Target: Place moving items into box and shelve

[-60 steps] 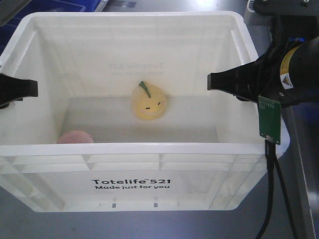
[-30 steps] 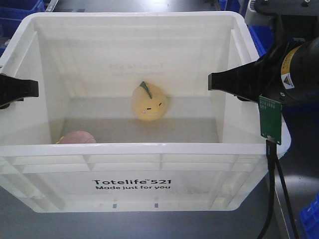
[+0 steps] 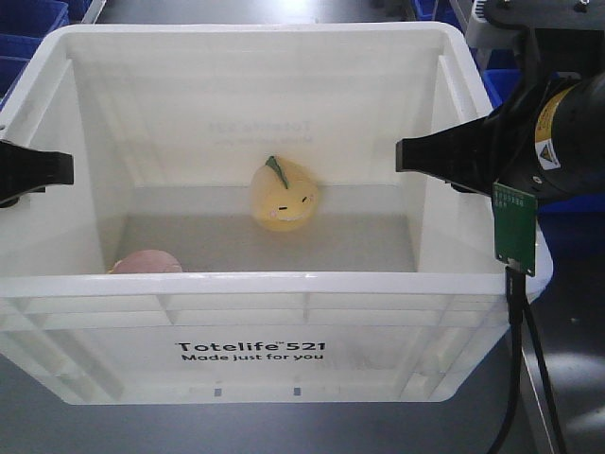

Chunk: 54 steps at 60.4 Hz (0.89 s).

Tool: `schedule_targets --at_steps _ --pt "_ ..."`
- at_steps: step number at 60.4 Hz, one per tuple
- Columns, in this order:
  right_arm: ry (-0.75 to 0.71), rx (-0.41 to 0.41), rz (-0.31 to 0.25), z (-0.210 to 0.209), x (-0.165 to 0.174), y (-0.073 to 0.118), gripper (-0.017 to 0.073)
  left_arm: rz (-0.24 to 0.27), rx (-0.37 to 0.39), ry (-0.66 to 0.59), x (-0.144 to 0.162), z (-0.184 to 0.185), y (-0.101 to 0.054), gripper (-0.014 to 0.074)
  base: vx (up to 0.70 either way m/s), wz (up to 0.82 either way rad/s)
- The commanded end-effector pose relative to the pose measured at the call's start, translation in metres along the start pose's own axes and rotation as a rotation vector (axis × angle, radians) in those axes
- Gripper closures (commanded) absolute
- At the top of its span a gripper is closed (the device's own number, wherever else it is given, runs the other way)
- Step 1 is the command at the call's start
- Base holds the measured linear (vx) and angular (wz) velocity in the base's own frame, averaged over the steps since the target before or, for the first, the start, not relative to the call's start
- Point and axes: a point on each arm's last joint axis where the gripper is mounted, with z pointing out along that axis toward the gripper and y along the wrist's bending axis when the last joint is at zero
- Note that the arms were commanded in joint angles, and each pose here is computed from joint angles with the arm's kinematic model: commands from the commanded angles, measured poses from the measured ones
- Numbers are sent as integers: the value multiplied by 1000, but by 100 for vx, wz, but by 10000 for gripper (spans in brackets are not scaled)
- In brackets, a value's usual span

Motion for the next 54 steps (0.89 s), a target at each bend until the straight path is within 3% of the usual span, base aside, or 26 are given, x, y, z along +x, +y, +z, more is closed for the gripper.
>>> schedule_targets --at_steps 1,54 --pt "-188 -16 -26 -20 -20 -7 510 19 23 -169 -18 -18 3 448 37 7" --pt "-188 -17 -26 -20 -20 -7 510 19 23 -169 -18 -18 3 448 42 0"
